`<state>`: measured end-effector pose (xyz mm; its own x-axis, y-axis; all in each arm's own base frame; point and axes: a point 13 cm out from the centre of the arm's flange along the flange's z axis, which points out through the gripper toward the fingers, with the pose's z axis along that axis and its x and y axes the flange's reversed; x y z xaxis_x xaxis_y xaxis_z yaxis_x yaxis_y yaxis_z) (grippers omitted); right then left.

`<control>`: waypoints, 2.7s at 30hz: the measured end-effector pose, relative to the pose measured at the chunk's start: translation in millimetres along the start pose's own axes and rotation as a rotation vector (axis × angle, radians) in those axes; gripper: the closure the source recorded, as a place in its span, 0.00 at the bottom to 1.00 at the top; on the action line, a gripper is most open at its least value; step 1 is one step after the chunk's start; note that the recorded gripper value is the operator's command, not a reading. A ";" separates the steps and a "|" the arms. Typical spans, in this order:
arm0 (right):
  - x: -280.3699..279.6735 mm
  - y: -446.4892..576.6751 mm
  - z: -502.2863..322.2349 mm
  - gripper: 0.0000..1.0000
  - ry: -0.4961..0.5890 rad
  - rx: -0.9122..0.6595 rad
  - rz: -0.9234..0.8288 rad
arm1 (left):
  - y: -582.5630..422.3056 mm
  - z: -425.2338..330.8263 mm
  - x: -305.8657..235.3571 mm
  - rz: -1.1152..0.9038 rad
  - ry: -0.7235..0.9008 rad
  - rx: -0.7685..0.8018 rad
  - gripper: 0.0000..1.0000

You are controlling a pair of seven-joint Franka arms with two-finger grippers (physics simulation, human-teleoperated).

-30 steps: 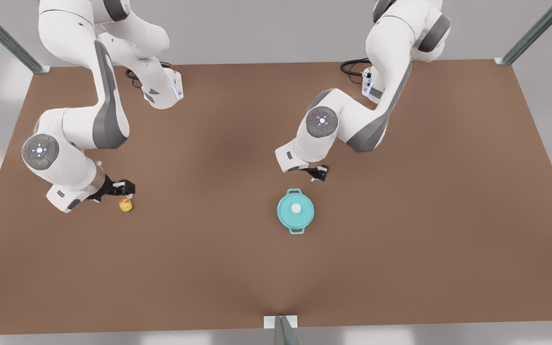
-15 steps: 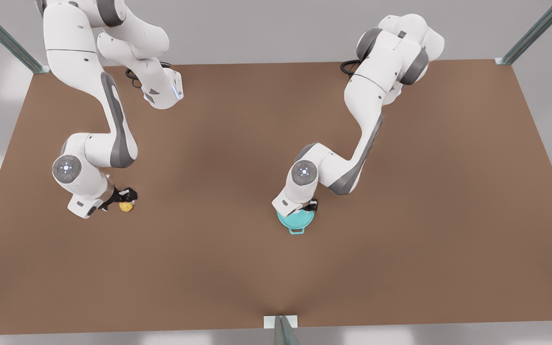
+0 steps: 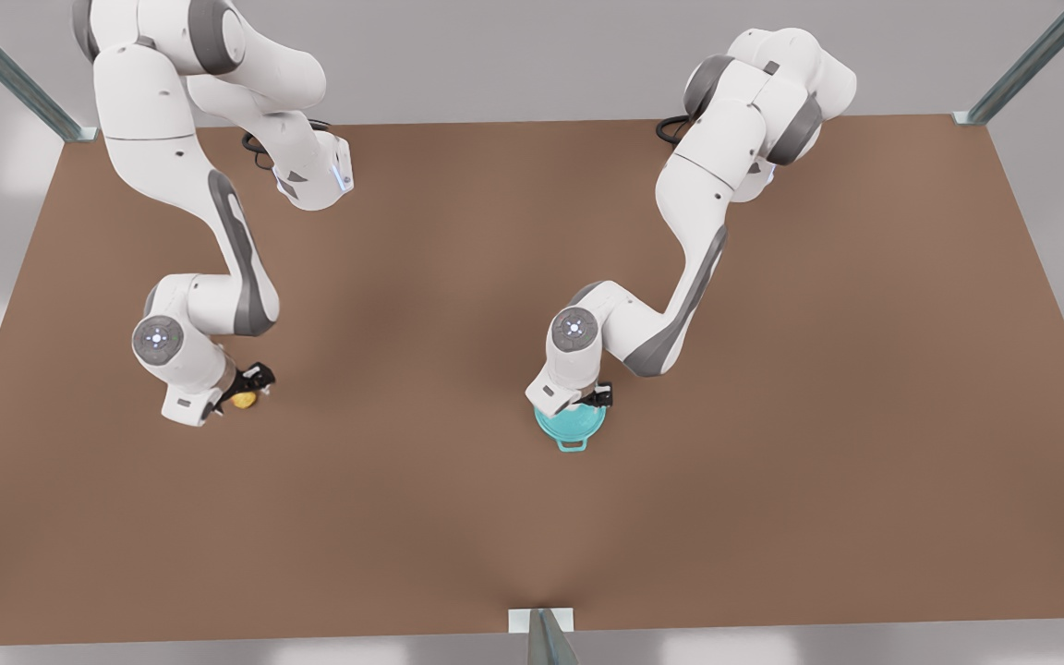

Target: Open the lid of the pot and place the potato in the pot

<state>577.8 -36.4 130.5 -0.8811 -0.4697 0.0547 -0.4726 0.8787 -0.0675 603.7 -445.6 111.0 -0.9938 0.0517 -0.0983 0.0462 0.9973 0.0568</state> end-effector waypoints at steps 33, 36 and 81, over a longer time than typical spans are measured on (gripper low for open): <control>46.0 -17.6 97.1 0.28 -0.008 0.011 -0.136 | 275.0 28.5 -110.0 -0.238 0.071 -0.087 0.00; 46.8 -20.5 97.0 0.36 -0.011 0.013 -0.139 | 274.7 30.7 -108.7 -0.209 0.078 -0.081 0.00; -149.6 222.1 -120.6 0.49 -0.190 -0.126 -0.529 | 423.9 -239.0 -13.4 -0.019 0.189 0.095 0.00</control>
<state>606.6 239.3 227.5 -0.5179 -0.8452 -0.1322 -0.8548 0.5174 0.0402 612.5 -36.0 373.9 -0.9954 0.0309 0.0903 0.0276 0.9989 -0.0382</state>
